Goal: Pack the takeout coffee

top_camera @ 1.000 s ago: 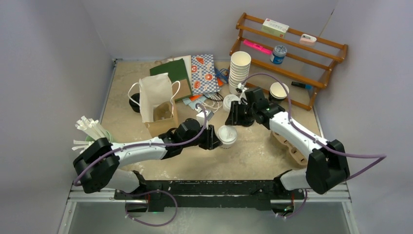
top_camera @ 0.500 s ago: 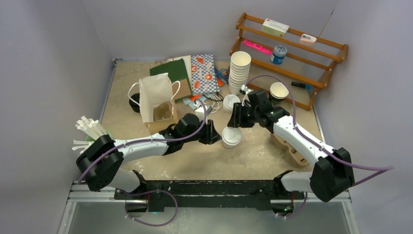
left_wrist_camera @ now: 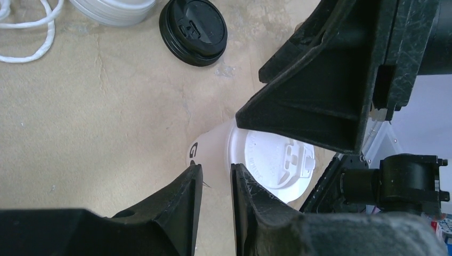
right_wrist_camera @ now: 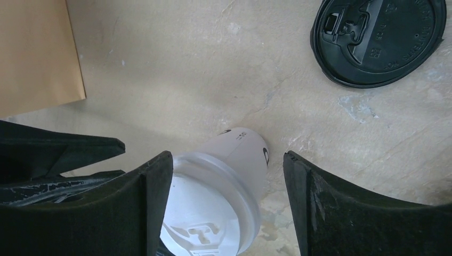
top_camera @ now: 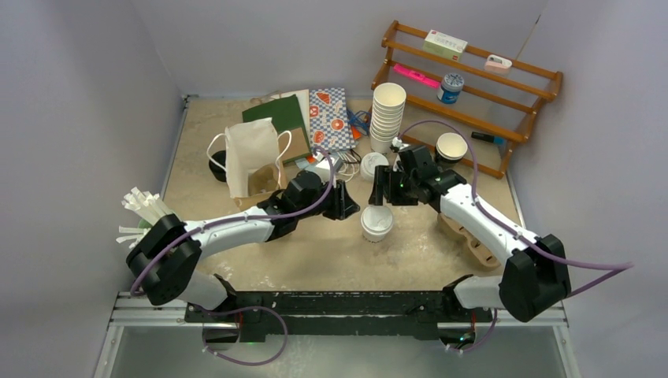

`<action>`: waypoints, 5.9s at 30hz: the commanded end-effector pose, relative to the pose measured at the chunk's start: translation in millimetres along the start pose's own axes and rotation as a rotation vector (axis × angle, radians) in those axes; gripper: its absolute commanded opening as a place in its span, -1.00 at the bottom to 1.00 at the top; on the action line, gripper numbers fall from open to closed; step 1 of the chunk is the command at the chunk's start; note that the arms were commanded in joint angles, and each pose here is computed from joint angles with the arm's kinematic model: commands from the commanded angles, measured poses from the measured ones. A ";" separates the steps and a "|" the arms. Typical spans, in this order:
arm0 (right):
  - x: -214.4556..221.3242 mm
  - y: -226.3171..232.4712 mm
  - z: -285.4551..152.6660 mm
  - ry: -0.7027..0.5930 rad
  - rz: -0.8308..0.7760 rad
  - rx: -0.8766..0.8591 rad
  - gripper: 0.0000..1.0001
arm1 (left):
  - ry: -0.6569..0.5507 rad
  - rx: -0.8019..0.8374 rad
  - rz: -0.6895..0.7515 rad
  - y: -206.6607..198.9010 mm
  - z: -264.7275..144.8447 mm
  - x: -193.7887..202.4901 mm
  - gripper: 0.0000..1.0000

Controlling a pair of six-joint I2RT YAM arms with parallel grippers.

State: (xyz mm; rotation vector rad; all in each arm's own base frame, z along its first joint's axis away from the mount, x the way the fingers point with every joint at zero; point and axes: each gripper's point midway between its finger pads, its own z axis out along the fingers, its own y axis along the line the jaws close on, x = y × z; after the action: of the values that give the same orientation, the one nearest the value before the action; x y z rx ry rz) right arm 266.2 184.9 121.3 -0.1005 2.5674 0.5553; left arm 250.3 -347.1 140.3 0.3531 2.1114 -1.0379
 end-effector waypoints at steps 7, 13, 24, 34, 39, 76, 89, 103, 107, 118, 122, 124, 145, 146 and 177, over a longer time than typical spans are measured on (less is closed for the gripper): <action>-18.3 -9.1 -22.9 -0.068 -0.039 0.081 0.43 | 0.017 0.143 -0.068 -38.5 -12.5 8.7 -0.26; -12.4 -3.1 -38.9 -0.087 -0.067 0.034 -0.02 | 0.008 0.125 -0.092 -51.7 -21.3 11.3 -0.33; 0.2 -3.4 -35.9 -0.026 -0.124 0.011 -0.24 | 0.058 0.058 -0.192 -52.3 -7.4 20.8 -0.34; 7.2 -5.3 -27.9 0.014 -0.130 0.012 -0.31 | 0.031 -0.014 -0.190 -48.7 -3.9 20.0 -0.38; 10.5 -5.4 -25.0 0.029 -0.128 0.006 -0.32 | 0.027 -0.012 -0.188 -51.0 -3.5 16.8 -0.55; 31.8 -11.0 -37.3 0.007 0.068 0.032 -0.21 | -0.001 -0.103 -0.044 -29.1 24.9 -13.1 -0.63; 13.9 -21.8 -46.7 -0.059 0.103 0.127 -0.15 | -0.017 -0.052 -0.019 -38.1 22.1 -33.4 -0.64; -4.5 -20.7 -64.5 -0.139 0.089 0.142 -0.16 | -0.011 -0.075 -0.004 -30.1 5.4 -35.7 -0.64; 3.3 -28.5 -58.8 -0.119 0.097 0.172 -0.48 | -0.012 -0.072 -0.030 -24.6 0.1 -30.3 -0.76; 19.3 -29.4 -45.8 -0.072 0.108 0.148 -0.57 | 0.047 0.023 -0.048 -30.0 10.4 -11.1 -0.71; 26.2 -30.9 -43.0 -0.052 0.109 0.146 -0.59 | 0.061 0.024 -0.050 -28.7 12.7 -7.2 -0.72; 29.5 -31.9 -42.1 -0.045 0.109 0.146 -0.59 | 0.066 0.021 -0.051 -27.3 13.4 -5.3 -0.73; 38.7 -32.0 -37.4 -0.019 0.108 0.130 -0.64 | 0.143 -0.004 -0.070 -15.0 26.3 17.7 -0.83; 38.9 -32.3 -37.2 -0.018 0.108 0.131 -0.64 | 0.145 -0.009 -0.070 -14.1 25.9 17.9 -0.83; 37.2 -31.5 -37.5 -0.022 0.103 0.128 -0.67 | 0.022 0.018 -0.013 -22.3 -5.3 -26.1 -0.66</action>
State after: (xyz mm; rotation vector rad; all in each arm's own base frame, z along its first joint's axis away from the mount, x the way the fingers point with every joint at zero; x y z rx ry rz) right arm 228.1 142.5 125.9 0.0872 2.5630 0.4271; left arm 251.6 -359.1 181.4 0.3564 2.1158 -1.0857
